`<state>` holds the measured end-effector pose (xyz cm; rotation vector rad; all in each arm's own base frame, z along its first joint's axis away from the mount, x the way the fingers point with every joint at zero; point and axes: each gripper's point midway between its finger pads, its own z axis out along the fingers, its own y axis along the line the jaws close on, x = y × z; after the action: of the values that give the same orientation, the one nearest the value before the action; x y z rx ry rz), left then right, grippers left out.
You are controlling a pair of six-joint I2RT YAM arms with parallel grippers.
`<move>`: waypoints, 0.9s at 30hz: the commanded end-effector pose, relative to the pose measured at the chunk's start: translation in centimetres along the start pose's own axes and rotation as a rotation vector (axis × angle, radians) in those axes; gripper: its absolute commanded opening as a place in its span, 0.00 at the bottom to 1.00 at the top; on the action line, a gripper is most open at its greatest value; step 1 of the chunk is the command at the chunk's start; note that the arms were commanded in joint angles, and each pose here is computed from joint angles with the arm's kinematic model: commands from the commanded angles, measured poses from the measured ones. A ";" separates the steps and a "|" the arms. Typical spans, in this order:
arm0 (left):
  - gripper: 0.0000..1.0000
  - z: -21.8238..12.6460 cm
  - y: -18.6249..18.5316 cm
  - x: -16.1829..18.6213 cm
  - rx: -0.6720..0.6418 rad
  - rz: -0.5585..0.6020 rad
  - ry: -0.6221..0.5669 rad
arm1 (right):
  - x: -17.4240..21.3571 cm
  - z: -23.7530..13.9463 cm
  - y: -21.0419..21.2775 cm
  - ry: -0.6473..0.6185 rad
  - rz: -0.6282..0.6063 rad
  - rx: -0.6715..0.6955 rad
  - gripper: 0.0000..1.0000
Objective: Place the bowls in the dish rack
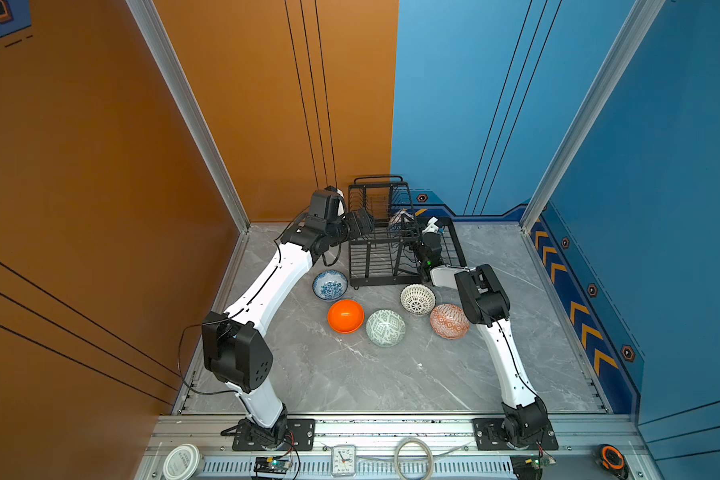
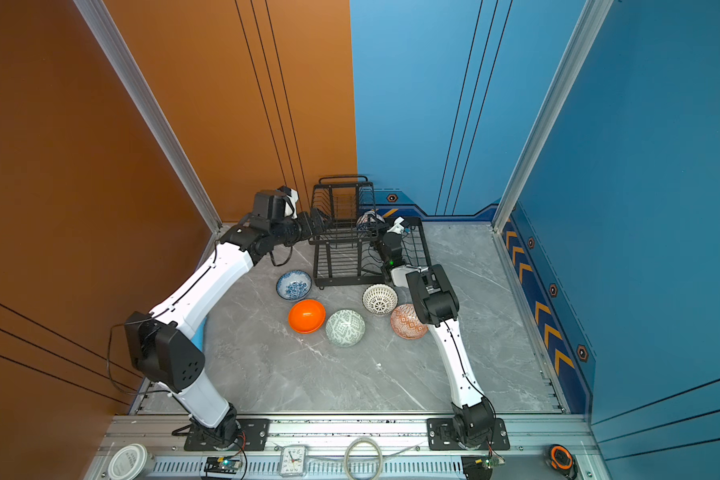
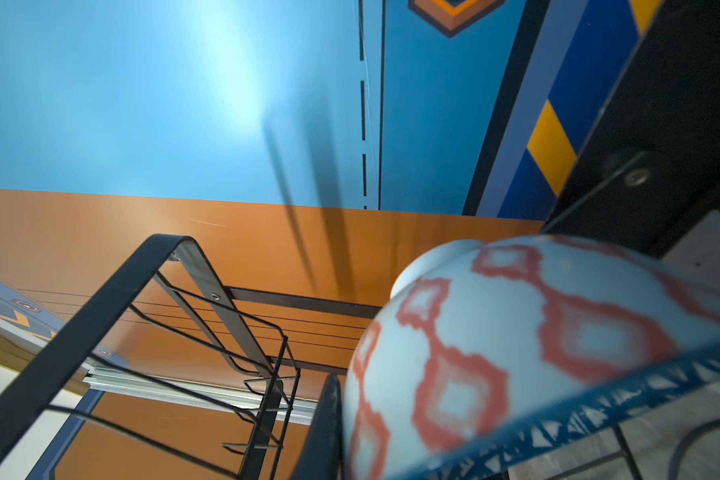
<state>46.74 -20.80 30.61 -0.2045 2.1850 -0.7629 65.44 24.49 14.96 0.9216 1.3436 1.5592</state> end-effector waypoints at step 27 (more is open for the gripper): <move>0.98 -0.9 0.4 -1.2 -0.006 -0.016 -0.031 | 0.3 -1.4 -2.2 -0.039 0.018 0.245 0.00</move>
<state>47.08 -20.04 30.64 -0.2268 2.1799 -0.7571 65.03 25.01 13.46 1.0498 1.4590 1.4783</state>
